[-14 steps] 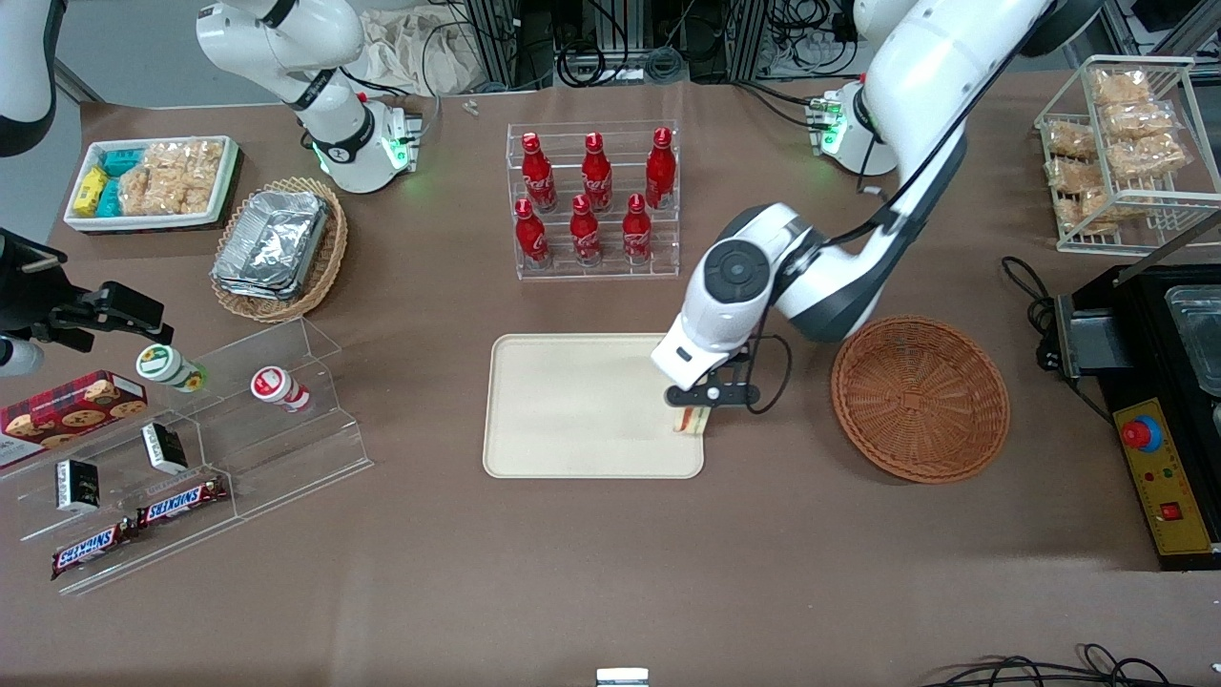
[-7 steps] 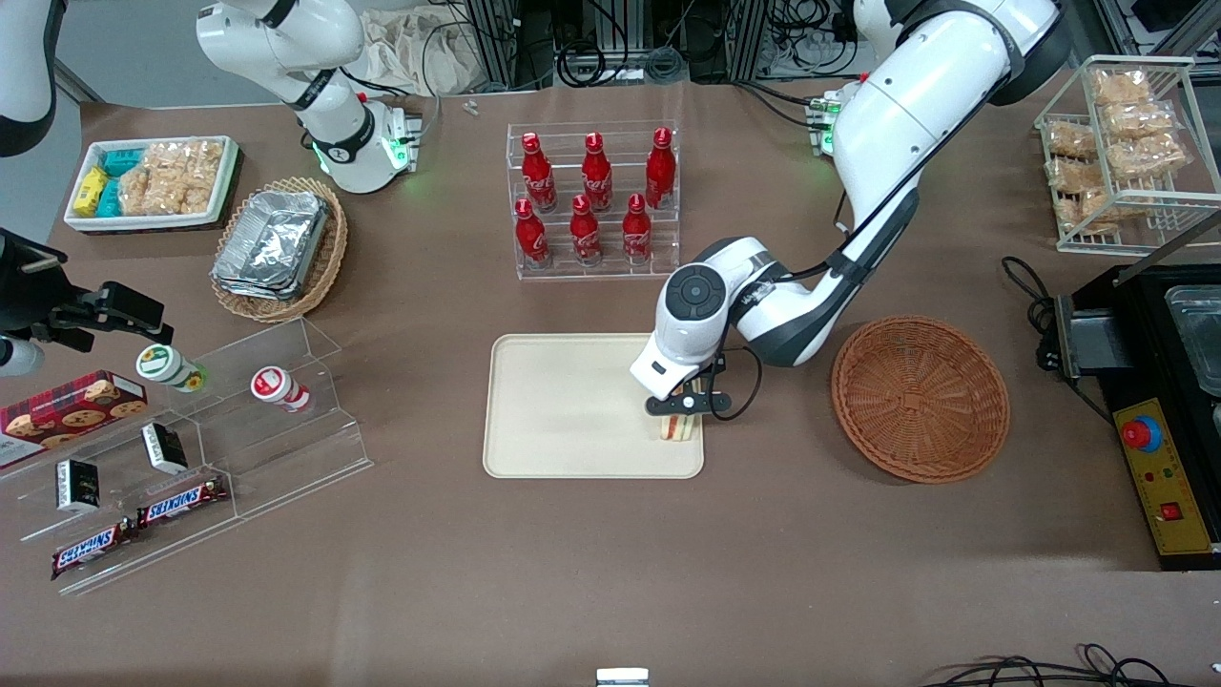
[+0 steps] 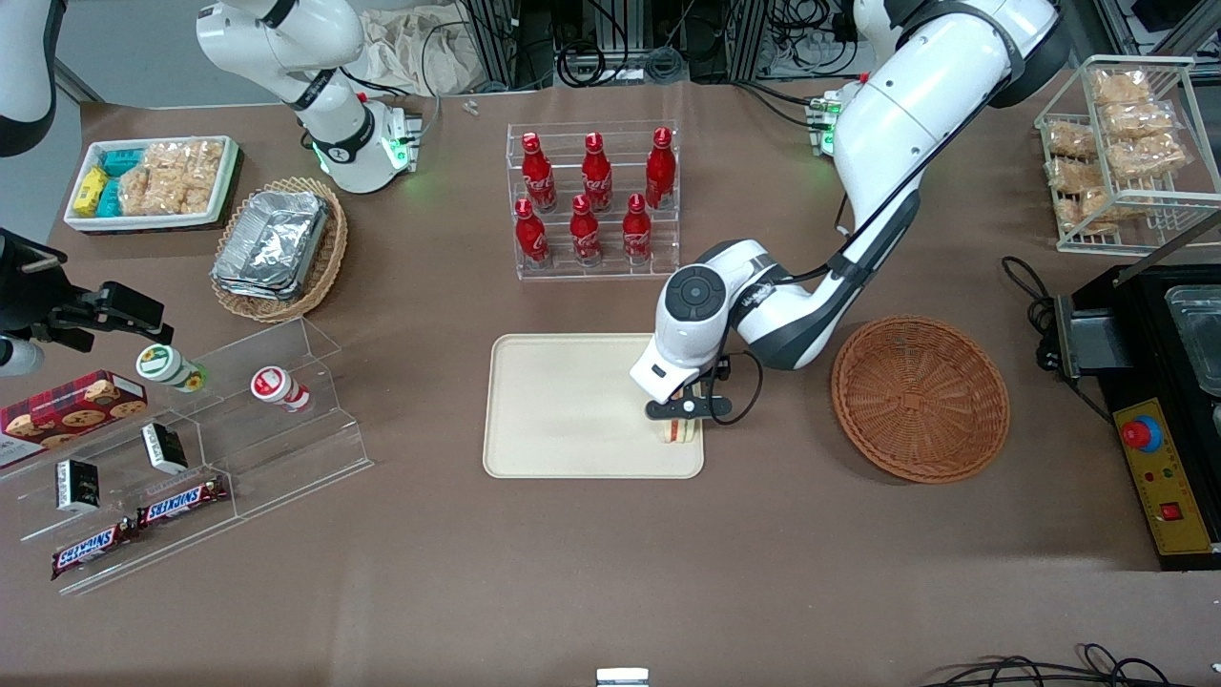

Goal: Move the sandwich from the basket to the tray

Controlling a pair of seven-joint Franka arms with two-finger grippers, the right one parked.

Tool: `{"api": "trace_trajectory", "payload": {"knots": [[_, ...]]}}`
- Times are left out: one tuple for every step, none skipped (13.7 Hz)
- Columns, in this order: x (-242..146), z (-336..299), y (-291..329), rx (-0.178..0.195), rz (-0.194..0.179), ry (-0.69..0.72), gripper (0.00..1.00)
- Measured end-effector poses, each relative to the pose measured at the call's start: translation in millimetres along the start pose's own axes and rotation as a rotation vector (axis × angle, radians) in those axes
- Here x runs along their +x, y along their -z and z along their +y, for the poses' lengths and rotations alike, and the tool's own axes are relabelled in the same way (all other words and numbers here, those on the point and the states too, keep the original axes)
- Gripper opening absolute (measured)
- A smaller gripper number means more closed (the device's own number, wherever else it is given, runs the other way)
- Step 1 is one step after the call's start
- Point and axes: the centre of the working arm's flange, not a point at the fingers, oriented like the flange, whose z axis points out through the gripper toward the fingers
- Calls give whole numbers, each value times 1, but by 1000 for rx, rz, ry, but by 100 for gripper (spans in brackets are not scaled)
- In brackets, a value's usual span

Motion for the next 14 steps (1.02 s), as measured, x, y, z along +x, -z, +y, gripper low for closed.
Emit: {"api": "trace_trajectory", "payload": {"knots": [[9, -1, 16, 8, 15, 17, 100], [18, -6, 38, 32, 26, 34, 100], [26, -12, 65, 59, 33, 55, 100], [32, -17, 93, 74, 32, 64, 100], [35, -22, 120, 77, 15, 54, 100], [38, -30, 147, 74, -10, 40, 100], [43, -44, 172, 71, -38, 29, 100], [51, -65, 194, 60, -62, 20, 100], [60, -88, 216, 39, -82, 10, 100], [68, -115, 238, 21, -100, 2, 100], [71, -143, 259, 14, -125, -12, 100], [69, -170, 279, 16, -156, -41, 100], [66, -195, 298, 25, -179, -67, 100], [64, -223, 316, 23, -193, -77, 100]]}}
